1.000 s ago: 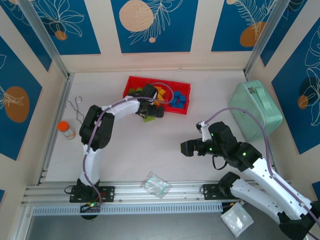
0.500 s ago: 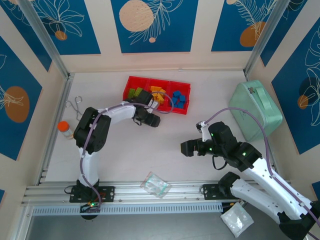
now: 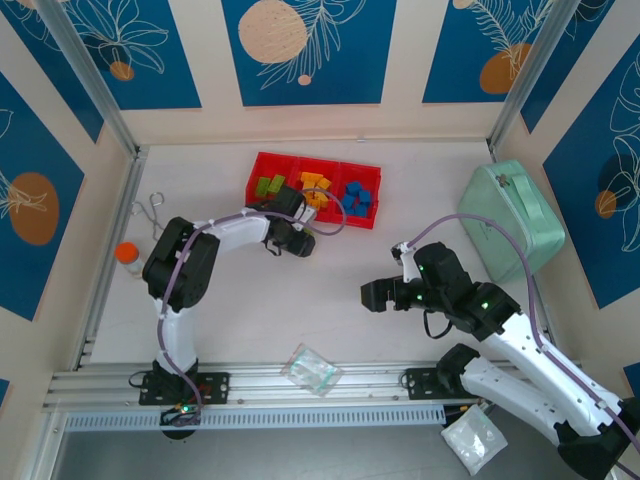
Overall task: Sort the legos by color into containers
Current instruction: Pick up the lego from the center of the table, then place the lego in the container.
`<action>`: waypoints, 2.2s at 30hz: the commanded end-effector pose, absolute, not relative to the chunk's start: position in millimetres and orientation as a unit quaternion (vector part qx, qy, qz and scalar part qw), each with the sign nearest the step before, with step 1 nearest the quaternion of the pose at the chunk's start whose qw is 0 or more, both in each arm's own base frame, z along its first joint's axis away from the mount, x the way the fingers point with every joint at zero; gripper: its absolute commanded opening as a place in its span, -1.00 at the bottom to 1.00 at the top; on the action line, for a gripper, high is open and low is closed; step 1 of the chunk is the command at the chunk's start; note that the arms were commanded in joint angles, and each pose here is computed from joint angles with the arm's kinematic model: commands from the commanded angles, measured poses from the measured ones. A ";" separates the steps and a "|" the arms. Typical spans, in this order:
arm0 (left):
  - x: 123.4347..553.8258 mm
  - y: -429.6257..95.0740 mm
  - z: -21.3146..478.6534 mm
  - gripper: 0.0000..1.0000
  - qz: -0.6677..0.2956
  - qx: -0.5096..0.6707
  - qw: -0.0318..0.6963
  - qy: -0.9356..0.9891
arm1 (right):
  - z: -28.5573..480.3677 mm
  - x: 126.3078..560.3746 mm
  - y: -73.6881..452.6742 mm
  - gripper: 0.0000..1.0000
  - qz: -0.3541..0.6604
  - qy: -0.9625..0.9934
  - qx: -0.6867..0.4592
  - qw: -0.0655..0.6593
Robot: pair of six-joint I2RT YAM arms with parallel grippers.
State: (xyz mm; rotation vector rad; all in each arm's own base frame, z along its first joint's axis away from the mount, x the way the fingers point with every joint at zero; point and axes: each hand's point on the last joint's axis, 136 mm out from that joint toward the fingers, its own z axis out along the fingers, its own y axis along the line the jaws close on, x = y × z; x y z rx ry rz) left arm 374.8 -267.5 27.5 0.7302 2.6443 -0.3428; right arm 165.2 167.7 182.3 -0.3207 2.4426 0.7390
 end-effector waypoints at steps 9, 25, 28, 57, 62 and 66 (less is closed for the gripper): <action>378.1 -267.0 55.0 -0.46 -0.127 0.220 0.248 0.935 | 175.4 166.1 157.5 0.98 0.254 0.918 -0.108 0.285; 436.6 -185.6 174.0 -0.36 -0.081 0.064 0.359 0.927 | 181.3 169.3 151.5 0.98 0.254 0.914 -0.095 0.302; 462.7 -177.9 177.8 -0.36 -0.066 0.062 0.358 0.929 | 180.8 168.4 151.9 0.98 0.256 0.914 -0.096 0.300; 540.3 -172.6 97.3 -0.15 -0.012 0.072 0.292 0.954 | 176.6 171.8 151.4 0.98 0.248 0.918 -0.096 0.295; 538.2 -171.8 119.7 0.26 -0.018 0.069 0.314 0.947 | 177.2 171.1 150.9 0.99 0.250 0.918 -0.094 0.293; 531.0 -168.4 145.7 0.39 -0.023 0.063 0.333 0.941 | 181.3 172.0 151.4 0.98 0.255 0.916 -0.090 0.295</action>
